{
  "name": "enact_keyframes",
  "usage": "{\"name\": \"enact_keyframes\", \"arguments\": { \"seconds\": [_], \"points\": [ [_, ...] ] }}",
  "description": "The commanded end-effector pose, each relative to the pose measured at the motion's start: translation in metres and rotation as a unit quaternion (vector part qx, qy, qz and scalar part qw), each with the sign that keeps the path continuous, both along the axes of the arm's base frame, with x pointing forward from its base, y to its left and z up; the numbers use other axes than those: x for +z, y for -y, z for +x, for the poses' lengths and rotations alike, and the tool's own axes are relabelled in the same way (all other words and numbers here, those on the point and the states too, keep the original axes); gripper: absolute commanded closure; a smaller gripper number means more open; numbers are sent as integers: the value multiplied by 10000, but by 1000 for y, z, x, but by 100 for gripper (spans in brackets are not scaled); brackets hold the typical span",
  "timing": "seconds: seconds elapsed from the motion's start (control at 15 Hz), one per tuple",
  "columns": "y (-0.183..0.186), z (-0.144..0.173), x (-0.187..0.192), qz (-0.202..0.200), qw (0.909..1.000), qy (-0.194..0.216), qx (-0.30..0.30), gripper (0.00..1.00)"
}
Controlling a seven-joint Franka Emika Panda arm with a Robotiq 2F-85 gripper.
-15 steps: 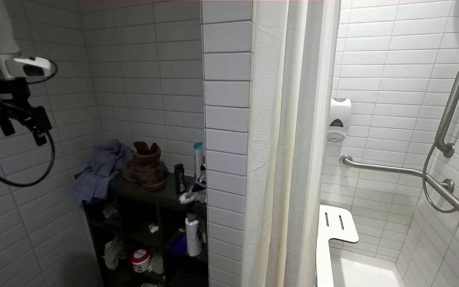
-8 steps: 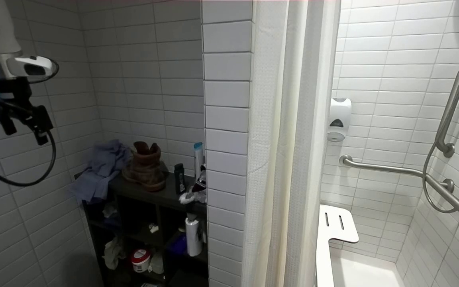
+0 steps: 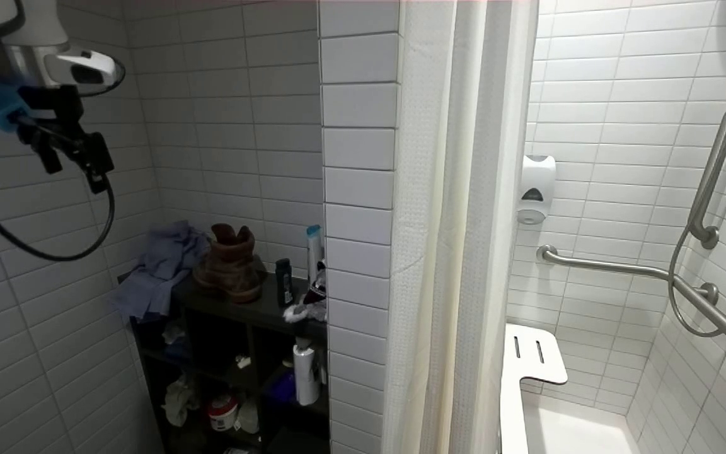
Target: Put the dark green bottle in the brown shoe.
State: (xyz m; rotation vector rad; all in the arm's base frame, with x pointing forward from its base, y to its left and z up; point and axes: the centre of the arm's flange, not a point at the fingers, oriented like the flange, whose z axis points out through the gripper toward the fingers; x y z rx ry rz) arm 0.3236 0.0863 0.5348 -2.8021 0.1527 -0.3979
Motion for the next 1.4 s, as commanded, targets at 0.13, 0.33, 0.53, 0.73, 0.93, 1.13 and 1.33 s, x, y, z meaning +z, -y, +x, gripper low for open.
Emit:
{"name": "enact_keyframes", "arguments": {
  "seconds": [0.13,0.33,0.53,0.73,0.93,1.13,1.33],
  "points": [
    [20,65,49,153,9996,-197,-104,0],
    [18,89,62,156,9990,-405,-106,0],
    [14,112,67,196,9971,-718,-134,0],
    [8,126,70,318,9950,-932,-152,0],
    [3,141,73,578,9930,-1007,-201,0],
    [-5,154,73,906,9903,-980,-388,0],
    [-14,164,72,993,9847,-765,-1212,0]
  ]
}}
